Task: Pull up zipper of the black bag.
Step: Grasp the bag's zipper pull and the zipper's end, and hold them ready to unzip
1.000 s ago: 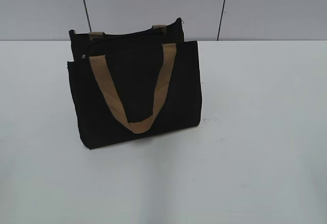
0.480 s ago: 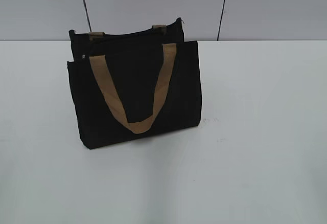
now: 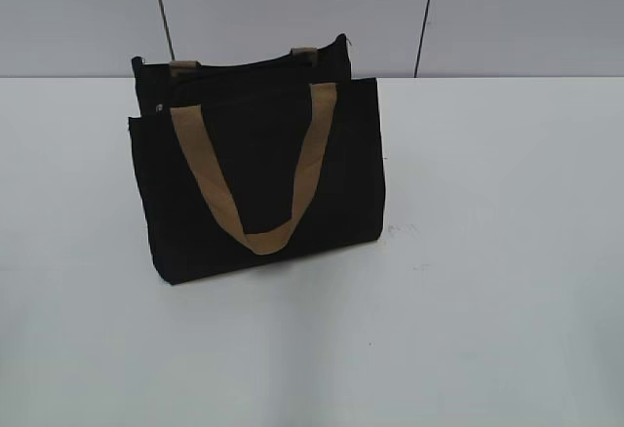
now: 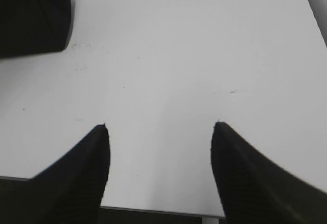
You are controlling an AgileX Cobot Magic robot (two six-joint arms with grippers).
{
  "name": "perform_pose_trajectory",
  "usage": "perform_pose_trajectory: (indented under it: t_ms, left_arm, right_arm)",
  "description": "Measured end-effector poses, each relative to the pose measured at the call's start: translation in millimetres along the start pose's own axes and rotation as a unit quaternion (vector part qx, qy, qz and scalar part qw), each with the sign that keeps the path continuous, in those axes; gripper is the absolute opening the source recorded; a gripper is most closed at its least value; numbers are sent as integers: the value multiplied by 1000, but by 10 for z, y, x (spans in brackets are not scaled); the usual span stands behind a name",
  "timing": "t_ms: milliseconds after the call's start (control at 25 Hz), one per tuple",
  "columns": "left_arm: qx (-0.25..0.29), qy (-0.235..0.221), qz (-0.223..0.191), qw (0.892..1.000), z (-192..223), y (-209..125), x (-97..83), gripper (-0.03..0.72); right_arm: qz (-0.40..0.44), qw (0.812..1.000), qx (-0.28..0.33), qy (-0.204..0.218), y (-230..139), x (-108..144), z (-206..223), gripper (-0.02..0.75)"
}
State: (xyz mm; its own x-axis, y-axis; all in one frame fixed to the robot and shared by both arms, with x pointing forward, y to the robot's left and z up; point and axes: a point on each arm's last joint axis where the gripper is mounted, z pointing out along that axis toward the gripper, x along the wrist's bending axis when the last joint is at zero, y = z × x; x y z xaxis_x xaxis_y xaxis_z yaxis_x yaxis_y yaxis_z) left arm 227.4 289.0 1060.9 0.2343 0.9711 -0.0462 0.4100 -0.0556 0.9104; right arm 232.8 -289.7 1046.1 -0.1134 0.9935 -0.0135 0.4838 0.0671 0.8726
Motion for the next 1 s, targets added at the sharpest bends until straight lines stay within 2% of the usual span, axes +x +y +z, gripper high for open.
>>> perform_pose_trajectory:
  t_ms: [360,440,640,800,1000]
  left_arm:
    - [1,0,0,1000,2,1,0,251]
    - [9,0,-1,1000,25,13,4,295]
    - [28,0,-2,1000,100,121,18,475]
    - [35,3,35,999,209,308,46,500]
    - [75,-6,114,991,530,459,96,503]
  right_arm:
    - [1,1000,0,2,0,3,0,486]
    - [0,1000,-1,3,1,5,0,486]
    - [-11,1000,23,15,208,7,14,486]
    - [-42,998,41,18,547,-17,26,486]
    - [-55,995,72,35,963,-38,156,486]
